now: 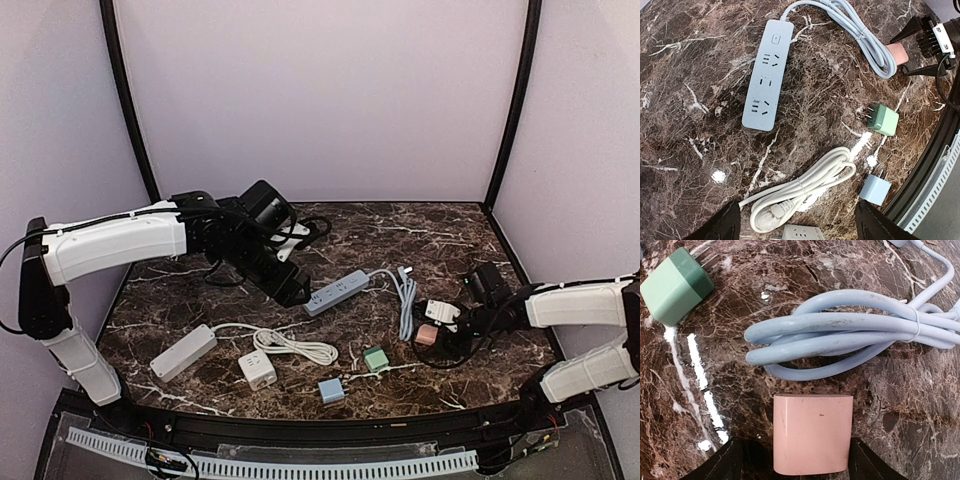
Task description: Insert the plug
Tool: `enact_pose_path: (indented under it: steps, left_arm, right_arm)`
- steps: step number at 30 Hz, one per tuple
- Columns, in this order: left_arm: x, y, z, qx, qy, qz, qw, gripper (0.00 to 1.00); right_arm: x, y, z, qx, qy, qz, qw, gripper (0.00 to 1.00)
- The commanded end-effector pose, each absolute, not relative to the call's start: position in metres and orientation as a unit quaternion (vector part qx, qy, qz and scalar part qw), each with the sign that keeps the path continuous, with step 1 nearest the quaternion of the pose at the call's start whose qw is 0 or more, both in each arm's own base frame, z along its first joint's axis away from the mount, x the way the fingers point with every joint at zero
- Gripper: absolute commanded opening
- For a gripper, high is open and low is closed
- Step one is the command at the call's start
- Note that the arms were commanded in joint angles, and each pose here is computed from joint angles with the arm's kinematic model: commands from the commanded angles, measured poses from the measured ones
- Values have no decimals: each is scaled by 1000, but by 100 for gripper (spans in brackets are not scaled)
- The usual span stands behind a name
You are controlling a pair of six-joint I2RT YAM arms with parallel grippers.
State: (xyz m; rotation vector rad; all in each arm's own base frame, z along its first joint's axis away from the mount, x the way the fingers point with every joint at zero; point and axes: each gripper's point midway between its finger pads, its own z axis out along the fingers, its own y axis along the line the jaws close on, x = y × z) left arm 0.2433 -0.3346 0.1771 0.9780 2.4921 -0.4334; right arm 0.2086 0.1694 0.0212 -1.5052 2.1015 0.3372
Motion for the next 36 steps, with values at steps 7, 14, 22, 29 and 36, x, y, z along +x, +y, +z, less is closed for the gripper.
enact_pose_path:
  steps: [7, 14, 22, 29, 36]
  left_arm:
    - [237, -338, 176, 356, 899, -149, 205, 79]
    - [234, -331, 174, 348, 902, -145, 208, 79]
    - [237, -337, 186, 344, 901, -155, 216, 79]
    - [251, -351, 220, 322, 897, -173, 249, 89]
    - [287, -345, 265, 252, 895, -177, 322, 99]
  right_arm:
    - [217, 174, 15, -559, 779, 121, 259, 57]
    - [214, 174, 17, -556, 779, 125, 262, 41]
    - [220, 174, 48, -537, 772, 117, 320, 25]
    - [238, 183, 111, -476, 762, 130, 419, 17]
    - [267, 201, 201, -416, 728, 162, 520, 0]
